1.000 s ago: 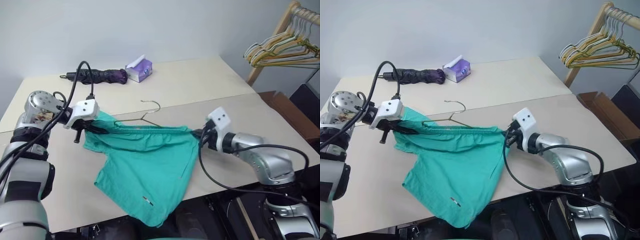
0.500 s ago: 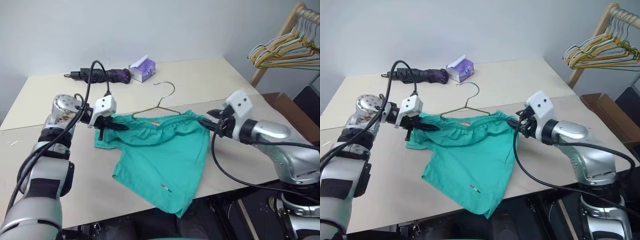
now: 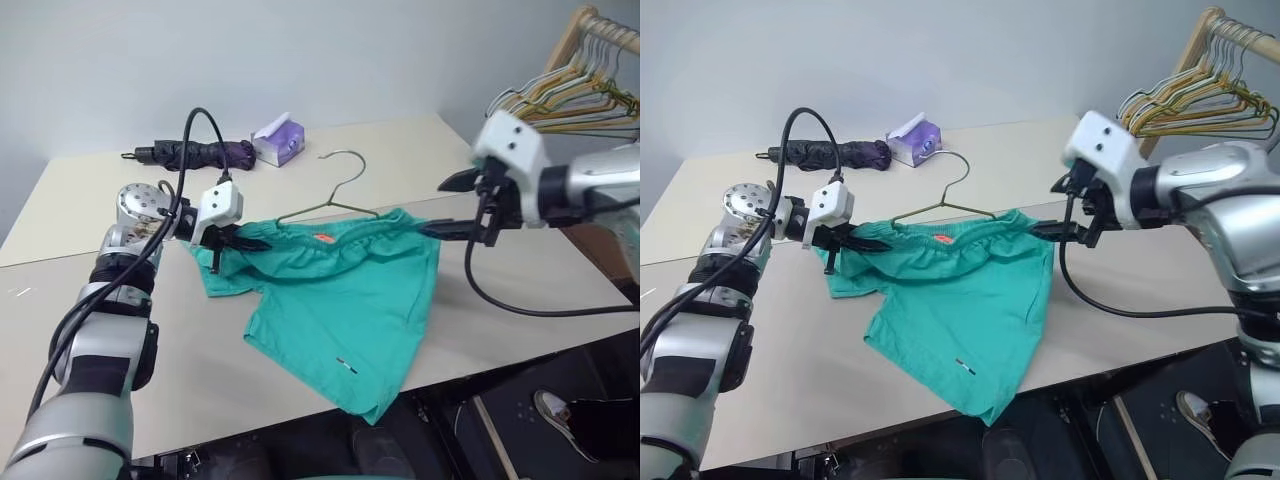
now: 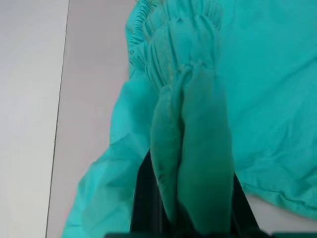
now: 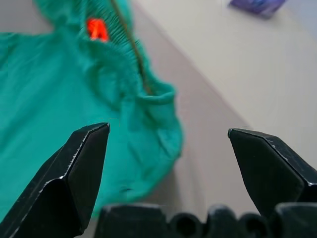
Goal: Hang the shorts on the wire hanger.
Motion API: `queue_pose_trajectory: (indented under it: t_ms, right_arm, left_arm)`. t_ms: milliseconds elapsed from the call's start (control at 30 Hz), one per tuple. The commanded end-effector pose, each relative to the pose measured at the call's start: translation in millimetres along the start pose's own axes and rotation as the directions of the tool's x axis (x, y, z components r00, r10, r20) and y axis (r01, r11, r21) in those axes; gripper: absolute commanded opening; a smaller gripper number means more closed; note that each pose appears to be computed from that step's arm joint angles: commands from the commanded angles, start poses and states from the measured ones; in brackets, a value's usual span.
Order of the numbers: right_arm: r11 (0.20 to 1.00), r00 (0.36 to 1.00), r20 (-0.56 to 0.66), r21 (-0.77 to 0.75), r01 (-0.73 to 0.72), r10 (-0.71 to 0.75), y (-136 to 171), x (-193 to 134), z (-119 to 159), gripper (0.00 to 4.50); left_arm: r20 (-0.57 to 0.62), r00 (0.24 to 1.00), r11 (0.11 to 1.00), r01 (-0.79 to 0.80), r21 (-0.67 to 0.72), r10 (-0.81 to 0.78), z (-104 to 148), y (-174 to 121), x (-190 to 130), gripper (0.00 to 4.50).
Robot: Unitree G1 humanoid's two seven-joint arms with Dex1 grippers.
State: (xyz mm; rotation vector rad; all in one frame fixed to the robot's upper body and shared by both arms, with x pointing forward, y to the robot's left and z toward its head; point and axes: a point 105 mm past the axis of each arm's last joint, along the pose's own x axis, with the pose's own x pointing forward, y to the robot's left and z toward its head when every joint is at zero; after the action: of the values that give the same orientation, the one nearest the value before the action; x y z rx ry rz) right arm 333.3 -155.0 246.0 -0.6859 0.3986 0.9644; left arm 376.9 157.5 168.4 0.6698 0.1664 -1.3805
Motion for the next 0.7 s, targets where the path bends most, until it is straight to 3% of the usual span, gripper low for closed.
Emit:
queue_pose_trajectory:
  t_ms: [33,167,267,633,700]
  right_arm:
    - [0.997,0.998,-0.054,-0.068,-0.023,0.02,-7.8,14.3,0.7,4.47]
    - [0.995,0.997,-0.066,-0.08,-0.051,0.046,-10.7,25.6,3.3,4.47]
    - [0.992,0.994,-0.079,-0.094,-0.083,0.076,-9.5,32.5,3.2,3.91]
    - [0.988,0.992,-0.049,-0.093,-0.122,0.118,-3.2,41.1,9.2,0.33]
    - [0.988,0.991,-0.043,-0.084,-0.131,0.128,0.0,39.9,7.7,0.05]
  left_arm:
    - [0.061,0.998,0.997,-0.038,0.072,0.034,21.9,8.1,-6.1,0.08]
    - [0.062,0.998,0.996,-0.033,0.079,0.028,23.1,6.6,-6.5,0.08]
    - [0.061,0.998,0.996,-0.035,0.084,0.03,24.8,7.2,-8.2,0.08]
    - [0.036,0.999,0.992,-0.03,0.119,0.026,24.9,5.3,-9.4,0.08]
    - [0.041,0.999,0.993,-0.02,0.119,0.015,25.1,3.3,-8.2,0.08]
